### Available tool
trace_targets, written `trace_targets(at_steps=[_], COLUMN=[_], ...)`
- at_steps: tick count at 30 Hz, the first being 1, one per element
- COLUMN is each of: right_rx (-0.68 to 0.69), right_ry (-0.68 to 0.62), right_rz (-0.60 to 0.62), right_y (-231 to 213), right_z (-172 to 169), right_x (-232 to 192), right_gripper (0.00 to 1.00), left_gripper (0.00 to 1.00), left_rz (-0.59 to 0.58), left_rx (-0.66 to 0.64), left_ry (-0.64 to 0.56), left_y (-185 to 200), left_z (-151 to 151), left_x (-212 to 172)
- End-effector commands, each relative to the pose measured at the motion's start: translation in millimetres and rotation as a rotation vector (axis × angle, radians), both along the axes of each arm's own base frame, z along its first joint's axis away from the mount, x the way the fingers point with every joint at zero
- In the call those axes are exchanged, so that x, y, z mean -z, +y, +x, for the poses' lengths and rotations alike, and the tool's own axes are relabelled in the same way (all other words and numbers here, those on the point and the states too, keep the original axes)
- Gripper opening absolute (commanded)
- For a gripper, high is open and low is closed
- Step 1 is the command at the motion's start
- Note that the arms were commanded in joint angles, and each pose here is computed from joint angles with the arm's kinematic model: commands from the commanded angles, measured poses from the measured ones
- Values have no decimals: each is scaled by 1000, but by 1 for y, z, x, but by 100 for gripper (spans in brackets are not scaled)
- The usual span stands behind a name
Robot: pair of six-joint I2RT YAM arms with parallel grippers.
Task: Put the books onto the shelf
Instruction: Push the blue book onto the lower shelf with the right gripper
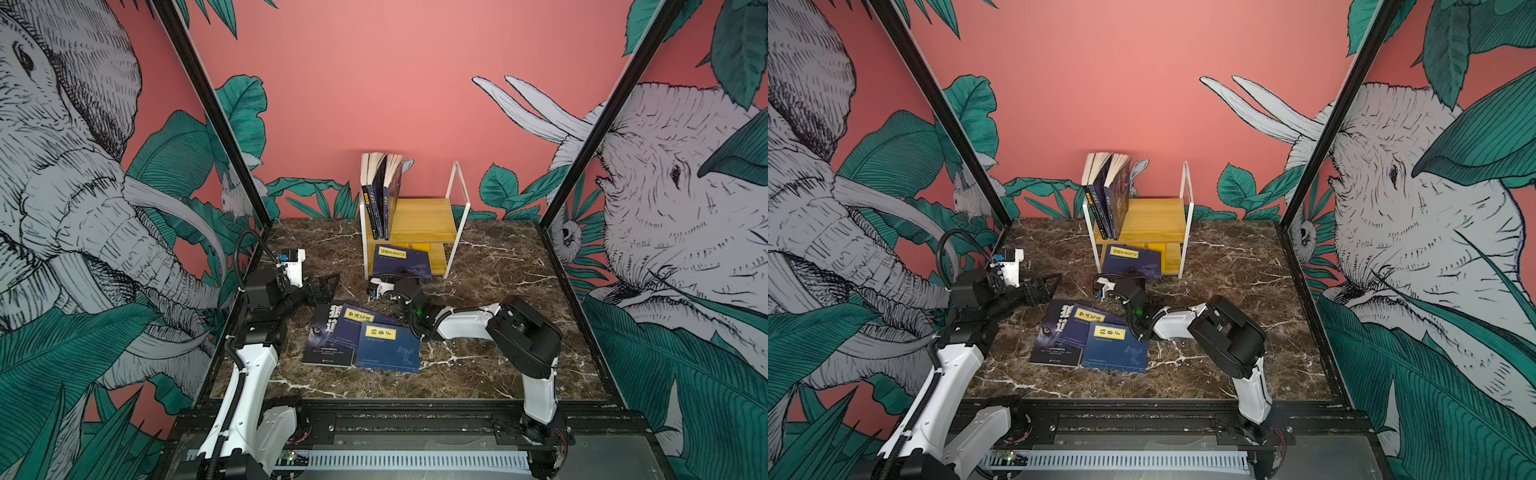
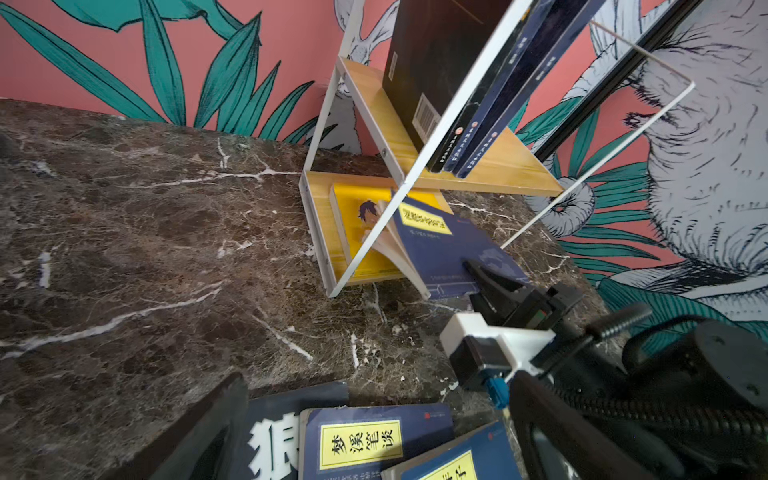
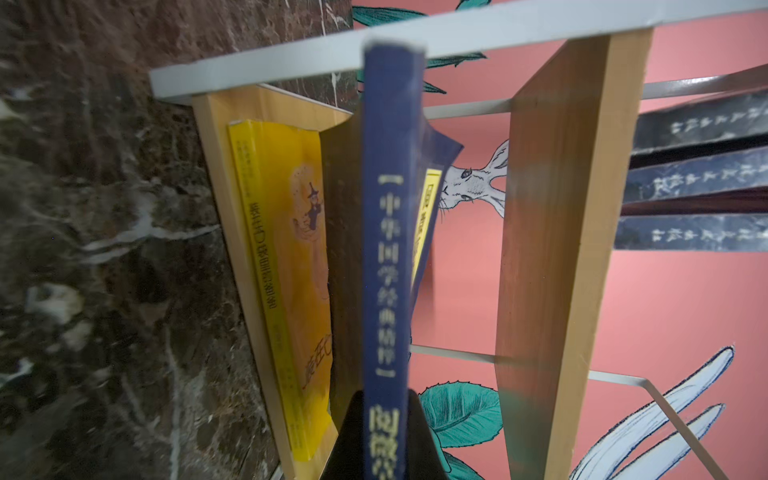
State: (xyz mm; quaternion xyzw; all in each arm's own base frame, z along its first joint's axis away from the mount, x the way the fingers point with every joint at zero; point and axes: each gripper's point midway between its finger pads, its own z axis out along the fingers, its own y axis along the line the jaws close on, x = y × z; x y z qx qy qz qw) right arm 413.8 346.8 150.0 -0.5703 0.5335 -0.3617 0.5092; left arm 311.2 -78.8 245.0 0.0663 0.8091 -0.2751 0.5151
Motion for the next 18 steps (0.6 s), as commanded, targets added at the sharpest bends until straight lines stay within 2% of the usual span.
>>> trace_targets(at_steps=[1, 9, 16, 18], right_rx=[-12, 13, -15, -30], right_ry=[-34, 43, 162, 164], right_rz=[29, -3, -71, -55], right_y=[7, 7, 3, 10], right_z=[17, 41, 39, 43], right_x=[-16, 9, 48, 39], right_gripper=[0, 0, 0, 0], left_gripper=[99, 99, 99, 99], left_rz=[72, 71, 77, 74], left_rx=[-26, -11, -15, -13], left_ry=[-30, -43, -47, -43], left_y=[8, 4, 5, 4], left_z=[-2, -4, -5, -4], left_x=[-2, -4, -5, -5])
